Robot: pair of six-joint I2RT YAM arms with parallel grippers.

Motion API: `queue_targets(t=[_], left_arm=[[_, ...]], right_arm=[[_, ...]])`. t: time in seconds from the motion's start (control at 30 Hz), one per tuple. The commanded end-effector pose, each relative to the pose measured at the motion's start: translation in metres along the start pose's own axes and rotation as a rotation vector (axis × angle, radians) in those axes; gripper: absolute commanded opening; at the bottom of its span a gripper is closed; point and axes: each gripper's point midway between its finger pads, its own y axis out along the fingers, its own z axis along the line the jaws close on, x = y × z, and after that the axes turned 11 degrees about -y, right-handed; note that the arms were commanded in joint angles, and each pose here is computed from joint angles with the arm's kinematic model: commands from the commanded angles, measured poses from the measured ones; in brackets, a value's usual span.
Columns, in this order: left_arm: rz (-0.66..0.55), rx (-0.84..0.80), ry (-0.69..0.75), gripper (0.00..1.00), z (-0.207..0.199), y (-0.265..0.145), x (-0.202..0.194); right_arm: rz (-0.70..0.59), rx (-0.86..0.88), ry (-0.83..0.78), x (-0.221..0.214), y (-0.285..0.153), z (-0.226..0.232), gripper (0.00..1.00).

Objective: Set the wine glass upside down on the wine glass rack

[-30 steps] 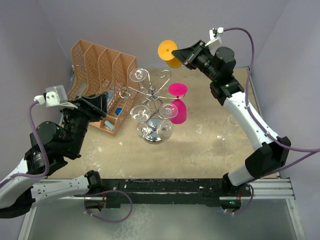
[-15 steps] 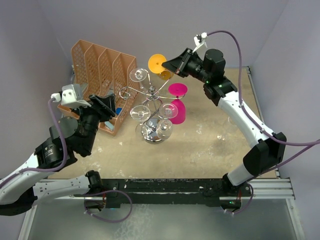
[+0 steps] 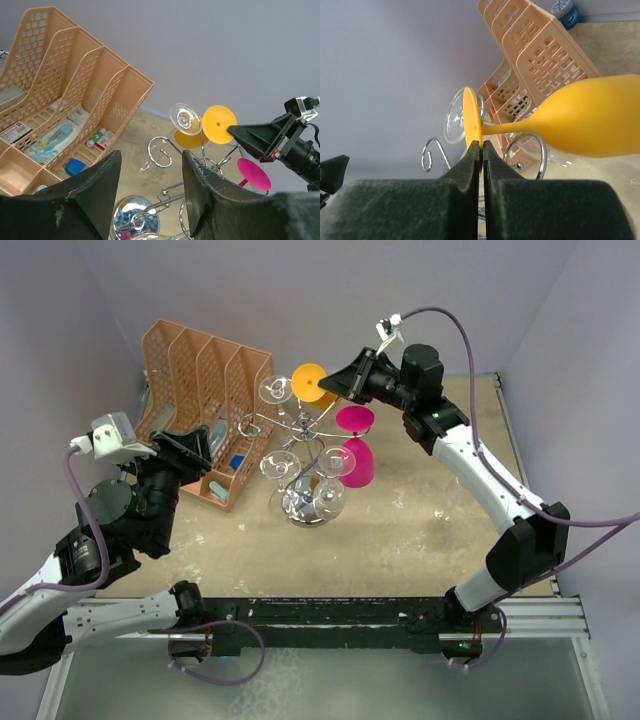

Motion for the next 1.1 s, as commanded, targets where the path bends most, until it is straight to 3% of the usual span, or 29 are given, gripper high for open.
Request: queue_targets(t=[0.0,0.7,1.07], left_arm=[[-0.032,0.013,-0.061,0.49,0.001,-0.002,0.016],[-0.035,0.023,-0.097,0.49,0.005,-0.004,0.016],[-0.03,0.02,-0.104,0.49,0.006,-0.005,0.016]], right_arm=[[-0.022,0.081,-0.054,0.008,-0.017,0.029,0.0],[-0.087,0.015,-0.002,0.014,-0.048,0.036,0.0],[-0.205,-0.15,0.013,0.039,-0.067,0.021,0.0]])
